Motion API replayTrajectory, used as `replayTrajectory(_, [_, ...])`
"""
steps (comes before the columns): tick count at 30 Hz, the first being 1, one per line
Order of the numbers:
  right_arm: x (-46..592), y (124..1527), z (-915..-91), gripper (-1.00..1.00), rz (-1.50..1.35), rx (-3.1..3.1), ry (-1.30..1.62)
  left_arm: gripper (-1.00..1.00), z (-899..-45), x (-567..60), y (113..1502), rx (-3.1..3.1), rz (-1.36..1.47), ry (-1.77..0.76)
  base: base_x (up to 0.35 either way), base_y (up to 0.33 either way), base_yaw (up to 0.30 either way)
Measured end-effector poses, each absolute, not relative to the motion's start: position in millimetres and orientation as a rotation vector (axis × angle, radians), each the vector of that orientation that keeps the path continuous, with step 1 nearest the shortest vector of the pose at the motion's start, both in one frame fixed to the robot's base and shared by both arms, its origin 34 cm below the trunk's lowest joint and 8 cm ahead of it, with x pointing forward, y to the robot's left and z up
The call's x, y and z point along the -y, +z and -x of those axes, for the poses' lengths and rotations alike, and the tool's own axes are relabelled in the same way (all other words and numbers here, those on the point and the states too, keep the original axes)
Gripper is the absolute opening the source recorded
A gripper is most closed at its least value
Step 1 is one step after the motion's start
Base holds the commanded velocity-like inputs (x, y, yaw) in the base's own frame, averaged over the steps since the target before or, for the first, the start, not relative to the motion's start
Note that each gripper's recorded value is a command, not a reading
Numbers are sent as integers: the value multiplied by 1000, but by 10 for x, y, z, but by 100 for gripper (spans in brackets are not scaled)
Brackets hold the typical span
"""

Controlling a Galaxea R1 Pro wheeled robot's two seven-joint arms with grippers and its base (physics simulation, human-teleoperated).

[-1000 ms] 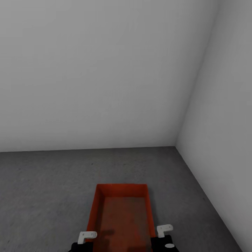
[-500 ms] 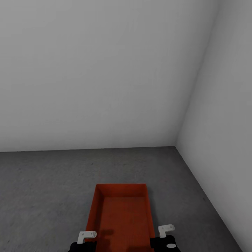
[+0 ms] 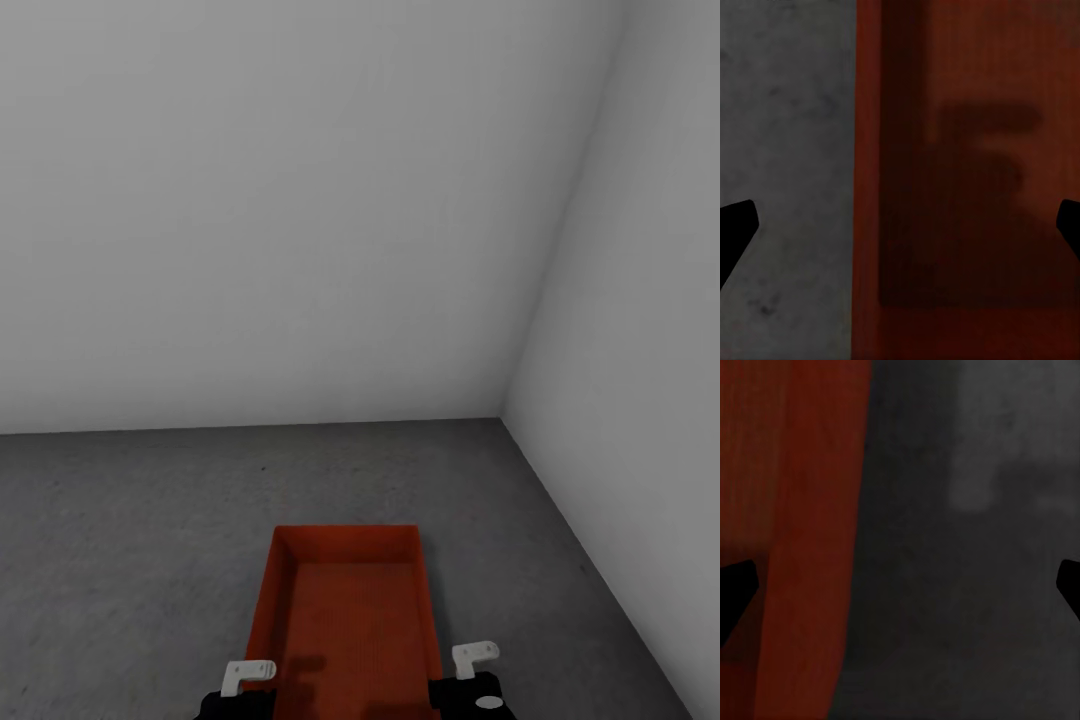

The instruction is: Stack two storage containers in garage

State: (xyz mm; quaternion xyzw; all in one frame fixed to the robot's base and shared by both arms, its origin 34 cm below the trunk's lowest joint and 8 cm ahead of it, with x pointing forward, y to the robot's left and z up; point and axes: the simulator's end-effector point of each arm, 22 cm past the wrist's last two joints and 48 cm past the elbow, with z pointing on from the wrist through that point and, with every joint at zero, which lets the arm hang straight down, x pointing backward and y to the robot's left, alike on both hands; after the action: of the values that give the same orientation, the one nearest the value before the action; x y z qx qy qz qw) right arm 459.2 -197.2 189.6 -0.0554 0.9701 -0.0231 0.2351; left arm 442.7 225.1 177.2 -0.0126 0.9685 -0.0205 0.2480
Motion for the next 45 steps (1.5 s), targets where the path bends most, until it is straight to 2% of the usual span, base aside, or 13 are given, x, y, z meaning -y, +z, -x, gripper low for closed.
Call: replayTrajectory(45, [1971,2781,-4858,100,151,-2643,-65,100,-4687,-2252,2649,-2623,34,-56,0,0,0])
